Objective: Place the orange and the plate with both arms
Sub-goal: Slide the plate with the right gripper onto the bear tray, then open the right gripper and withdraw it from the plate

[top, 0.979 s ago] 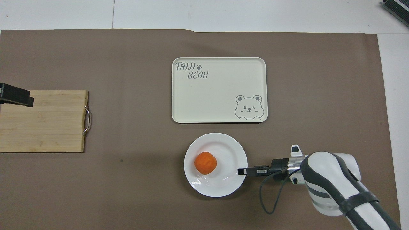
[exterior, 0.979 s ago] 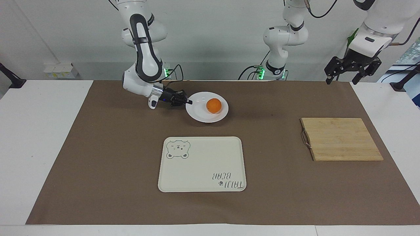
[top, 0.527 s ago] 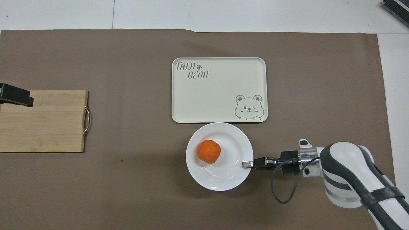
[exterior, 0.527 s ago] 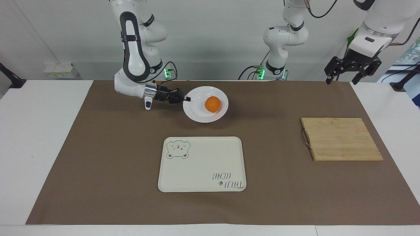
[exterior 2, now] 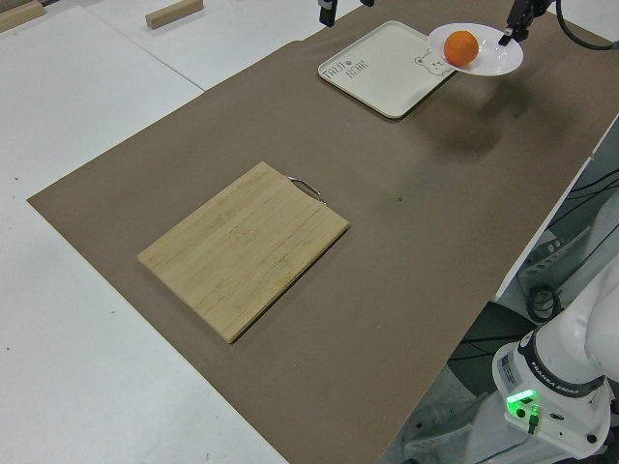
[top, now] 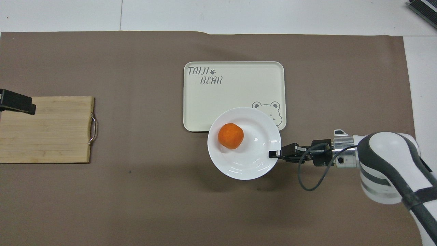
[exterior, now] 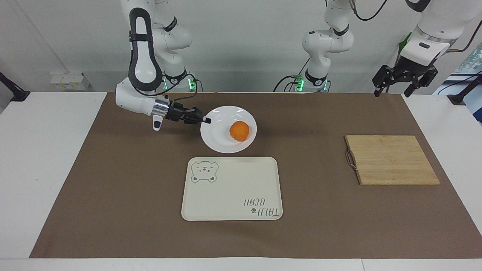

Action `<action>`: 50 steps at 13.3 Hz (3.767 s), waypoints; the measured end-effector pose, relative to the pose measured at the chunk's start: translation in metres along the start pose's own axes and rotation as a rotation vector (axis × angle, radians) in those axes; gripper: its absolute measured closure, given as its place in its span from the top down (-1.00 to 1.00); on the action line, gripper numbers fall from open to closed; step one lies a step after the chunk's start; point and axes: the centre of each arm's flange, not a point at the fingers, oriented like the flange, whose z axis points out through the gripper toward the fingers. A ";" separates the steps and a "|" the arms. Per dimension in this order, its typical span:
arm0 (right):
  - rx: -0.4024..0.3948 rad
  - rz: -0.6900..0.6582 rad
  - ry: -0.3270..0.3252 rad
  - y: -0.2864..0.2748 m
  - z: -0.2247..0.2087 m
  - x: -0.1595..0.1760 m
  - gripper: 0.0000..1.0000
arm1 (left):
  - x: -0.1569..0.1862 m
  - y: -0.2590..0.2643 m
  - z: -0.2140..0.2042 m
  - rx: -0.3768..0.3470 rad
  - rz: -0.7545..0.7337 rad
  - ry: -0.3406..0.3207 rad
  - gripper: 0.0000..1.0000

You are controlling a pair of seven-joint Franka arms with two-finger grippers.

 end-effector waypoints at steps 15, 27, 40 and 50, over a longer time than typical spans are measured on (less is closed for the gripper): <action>-0.099 0.091 0.117 -0.004 0.048 0.141 -0.91 | 0.000 0.000 0.000 0.000 0.000 0.000 1.00; -0.131 0.011 0.136 0.006 0.073 0.140 -0.58 | 0.000 0.000 0.000 0.000 0.000 0.000 1.00; -0.857 -0.299 0.195 -0.092 -0.045 0.126 1.00 | 0.000 0.000 0.000 0.000 0.000 0.000 1.00; -0.970 -0.113 0.215 -0.151 -0.162 0.035 1.00 | 0.000 0.000 0.000 0.000 0.000 0.000 1.00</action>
